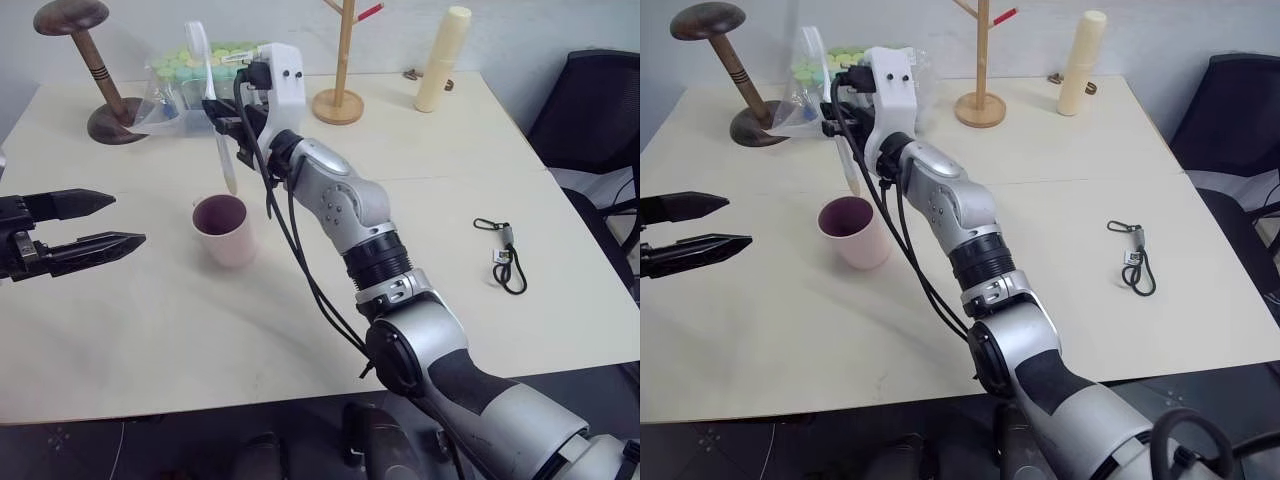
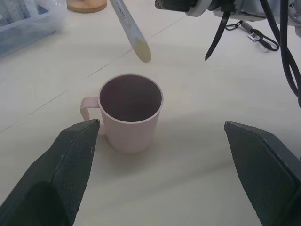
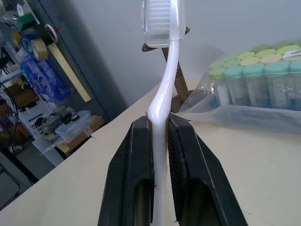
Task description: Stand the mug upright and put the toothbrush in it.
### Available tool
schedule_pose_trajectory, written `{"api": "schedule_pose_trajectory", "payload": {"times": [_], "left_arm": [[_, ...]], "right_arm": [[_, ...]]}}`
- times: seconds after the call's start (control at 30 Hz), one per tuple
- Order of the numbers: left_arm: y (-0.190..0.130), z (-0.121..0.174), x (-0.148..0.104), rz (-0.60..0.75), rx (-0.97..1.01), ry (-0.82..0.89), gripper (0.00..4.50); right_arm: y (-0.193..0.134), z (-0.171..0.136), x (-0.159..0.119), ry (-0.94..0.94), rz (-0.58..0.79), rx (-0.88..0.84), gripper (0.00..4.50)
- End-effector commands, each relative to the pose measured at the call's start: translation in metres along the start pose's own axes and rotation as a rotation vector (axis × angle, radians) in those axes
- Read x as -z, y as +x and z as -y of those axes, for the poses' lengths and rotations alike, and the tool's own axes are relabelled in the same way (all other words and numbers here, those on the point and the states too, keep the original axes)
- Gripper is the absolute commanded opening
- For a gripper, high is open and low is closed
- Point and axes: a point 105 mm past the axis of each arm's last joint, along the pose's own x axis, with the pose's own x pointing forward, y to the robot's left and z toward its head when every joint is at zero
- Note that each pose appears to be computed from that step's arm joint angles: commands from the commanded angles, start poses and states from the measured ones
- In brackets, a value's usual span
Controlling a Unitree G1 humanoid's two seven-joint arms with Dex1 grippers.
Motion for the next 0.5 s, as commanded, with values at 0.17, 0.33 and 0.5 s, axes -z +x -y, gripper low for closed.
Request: {"api": "schedule_pose_trajectory", "payload": {"times": [0.17,0.33,0.5], "left_arm": [[-0.003,0.007,-0.01,0.013,-0.007,0.05,4.49],[-0.002,0.007,-0.008,0.012,-0.004,0.046,4.49],[0.001,0.005,-0.007,0.017,0.002,0.044,4.49]], "right_arm": [[0.016,-0.059,0.034,0.053,-0.011,-0.16,0.45],[0.016,-0.067,0.037,0.081,-0.01,-0.184,2.16],[0.01,-0.064,0.038,0.049,-0.019,-0.189,3.83]]}}
